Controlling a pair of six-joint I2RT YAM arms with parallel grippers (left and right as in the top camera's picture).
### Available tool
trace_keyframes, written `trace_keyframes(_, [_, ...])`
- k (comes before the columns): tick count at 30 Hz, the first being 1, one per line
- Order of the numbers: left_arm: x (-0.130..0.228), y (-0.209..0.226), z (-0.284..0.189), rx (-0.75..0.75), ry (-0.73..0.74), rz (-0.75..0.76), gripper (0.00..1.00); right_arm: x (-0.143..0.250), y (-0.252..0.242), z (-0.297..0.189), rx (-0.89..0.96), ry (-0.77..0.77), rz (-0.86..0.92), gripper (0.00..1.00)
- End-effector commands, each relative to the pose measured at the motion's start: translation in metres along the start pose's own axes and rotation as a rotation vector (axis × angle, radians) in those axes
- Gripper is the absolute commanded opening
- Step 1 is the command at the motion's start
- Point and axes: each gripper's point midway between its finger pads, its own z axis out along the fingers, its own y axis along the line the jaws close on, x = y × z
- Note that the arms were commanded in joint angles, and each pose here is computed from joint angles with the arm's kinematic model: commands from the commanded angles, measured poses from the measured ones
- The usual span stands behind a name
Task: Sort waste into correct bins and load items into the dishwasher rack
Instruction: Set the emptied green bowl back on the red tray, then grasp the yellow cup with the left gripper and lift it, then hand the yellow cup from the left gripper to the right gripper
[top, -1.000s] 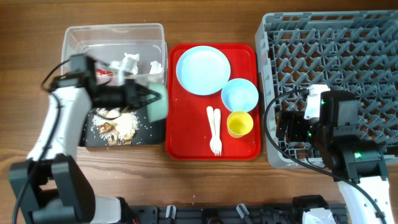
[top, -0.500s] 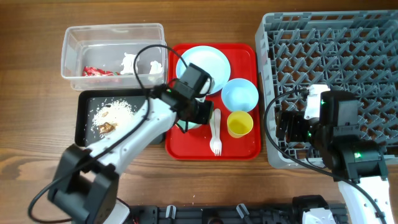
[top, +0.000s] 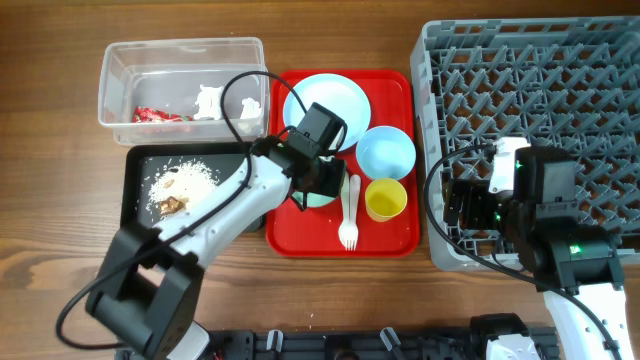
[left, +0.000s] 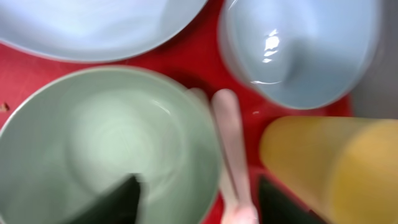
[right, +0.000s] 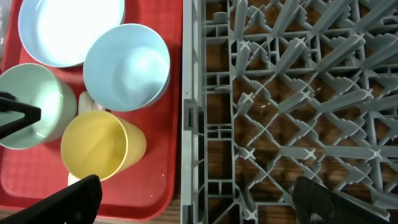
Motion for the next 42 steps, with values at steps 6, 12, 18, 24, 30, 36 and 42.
trace_keyframes(6, [-0.022,-0.059,-0.035,0.224,-0.095,0.066,0.79,-0.029,0.002,-0.025,0.008,-0.089,0.013,1.0])
trace_keyframes(12, [0.003,-0.073,-0.001,0.212,0.004,0.096,0.69,-0.024,0.002,-0.024,0.011,-0.066,0.014,1.0])
trace_keyframes(18, [0.025,-0.063,0.039,0.145,0.103,0.09,0.26,-0.018,0.001,-0.024,0.014,-0.043,0.014,1.0])
trace_keyframes(24, [0.018,-0.058,0.028,0.156,0.088,0.065,0.04,-0.014,0.0,-0.022,0.018,-0.021,0.012,1.0])
trace_keyframes(30, [-0.015,-0.03,-0.038,0.306,0.019,-0.114,0.04,-0.02,-0.012,-0.014,0.088,-0.017,0.048,1.0])
trace_keyframes(36, [-0.072,-0.01,-0.084,0.683,-0.049,-0.377,0.04,-0.023,0.063,0.003,-0.356,0.061,-0.018,1.0])
trace_keyframes(42, [-0.077,-0.034,-0.112,1.02,0.103,-0.423,0.04,-0.03,0.134,0.001,-0.881,0.09,-0.148,1.0])
